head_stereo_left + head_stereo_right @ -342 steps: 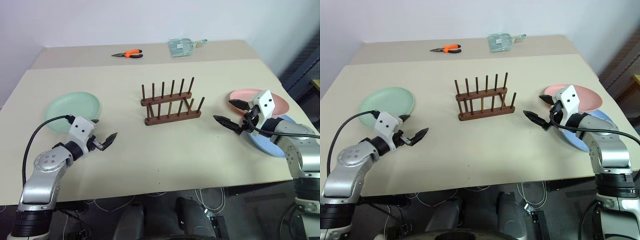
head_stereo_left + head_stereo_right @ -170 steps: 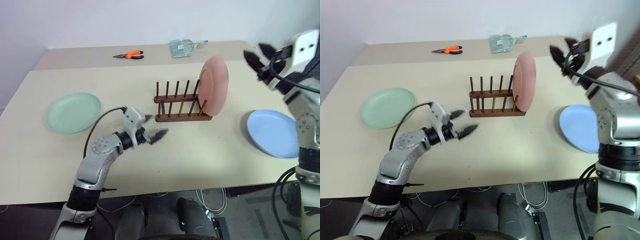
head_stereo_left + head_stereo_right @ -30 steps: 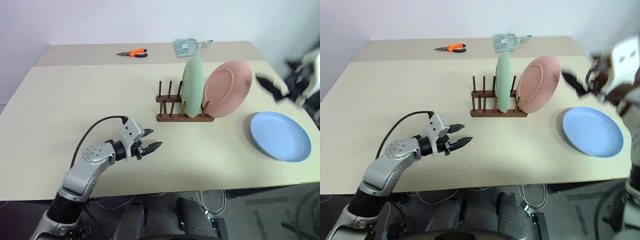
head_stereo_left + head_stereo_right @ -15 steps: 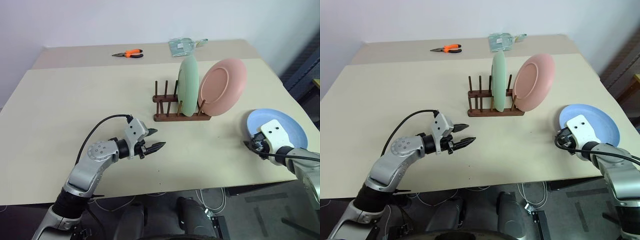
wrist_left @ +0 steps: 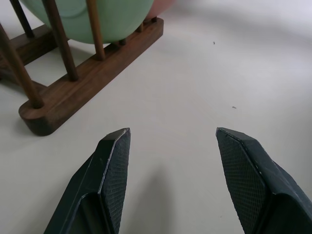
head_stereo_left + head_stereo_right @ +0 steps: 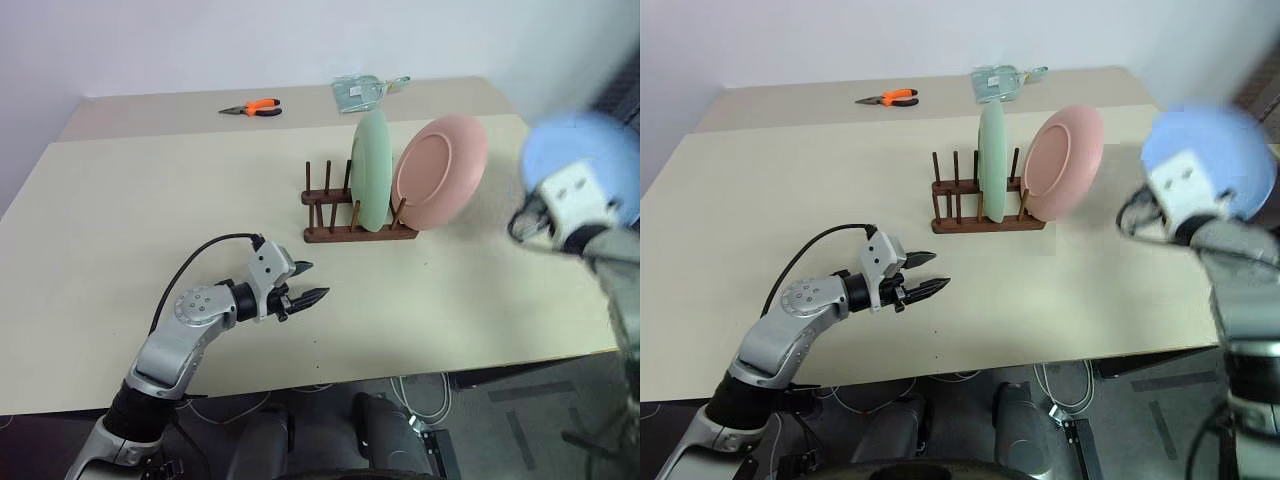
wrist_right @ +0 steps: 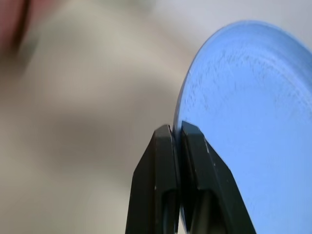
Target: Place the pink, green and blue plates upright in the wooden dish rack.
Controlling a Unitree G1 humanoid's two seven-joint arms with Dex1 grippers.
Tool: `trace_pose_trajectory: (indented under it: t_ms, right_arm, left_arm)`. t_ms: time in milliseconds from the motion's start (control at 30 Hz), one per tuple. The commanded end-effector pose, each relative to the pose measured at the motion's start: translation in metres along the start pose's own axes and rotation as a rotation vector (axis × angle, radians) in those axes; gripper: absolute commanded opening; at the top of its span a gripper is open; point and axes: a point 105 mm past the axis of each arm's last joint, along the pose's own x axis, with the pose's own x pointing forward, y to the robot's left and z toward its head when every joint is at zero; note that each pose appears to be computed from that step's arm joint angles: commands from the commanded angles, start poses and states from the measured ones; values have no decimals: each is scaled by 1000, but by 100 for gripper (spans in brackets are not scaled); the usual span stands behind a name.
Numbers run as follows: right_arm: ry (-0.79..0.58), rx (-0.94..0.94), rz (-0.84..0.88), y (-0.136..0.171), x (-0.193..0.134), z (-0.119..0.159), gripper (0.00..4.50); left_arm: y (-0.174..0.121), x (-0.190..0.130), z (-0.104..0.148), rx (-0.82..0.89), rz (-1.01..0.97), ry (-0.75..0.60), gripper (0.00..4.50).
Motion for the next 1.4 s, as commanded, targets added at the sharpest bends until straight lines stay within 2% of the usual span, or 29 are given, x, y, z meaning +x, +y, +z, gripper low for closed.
trace_pose_trajectory:
  t_ms: [33, 100, 200, 267, 300, 367, 400, 533, 667, 900, 1233, 1267, 1300, 1400]
  right_arm:
    - [-331, 69, -84, -33, -3, 90, 2]
    - [-491, 265, 48, -21, -5, 134, 2]
    - [-676, 593, 421, 27, -18, 190, 2]
    - [-730, 778, 561, 47, -24, 212, 2]
    - [-747, 930, 677, 65, -26, 226, 2]
    - [-727, 1088, 817, 92, -29, 244, 2]
    - [-674, 1170, 881, 105, -28, 247, 2]
    - [-514, 1370, 956, 133, -20, 251, 2]
    - [-357, 1421, 914, 155, -6, 232, 2]
    - [-189, 1552, 870, 177, 3, 206, 2]
    - [-35, 1549, 783, 201, 22, 176, 2]
    - [-39, 1543, 786, 200, 23, 177, 63]
    - [-49, 1538, 791, 200, 23, 179, 95]
    - [-99, 1454, 764, 194, 26, 182, 230]
  left_arm:
    - [4, -3, 12, 38, 20, -41, 287]
    - [6, -3, 11, 36, 33, -43, 287]
    - [11, -5, 11, 35, 57, -50, 287]
    - [15, -8, 12, 36, 72, -55, 287]
    - [20, -11, 12, 37, 90, -60, 287]
    - [27, -18, 12, 31, 124, -70, 287]
    - [29, -20, 11, 29, 131, -72, 287]
    - [30, -28, 9, 33, 148, -65, 287]
    - [29, -30, 6, 33, 157, -55, 287]
    - [27, -27, 5, 38, 157, -53, 287]
    - [27, -27, 5, 44, 160, -51, 287]
    - [27, -27, 5, 44, 161, -51, 287]
    - [28, -27, 5, 46, 161, -51, 287]
    - [28, -27, 5, 47, 163, -51, 287]
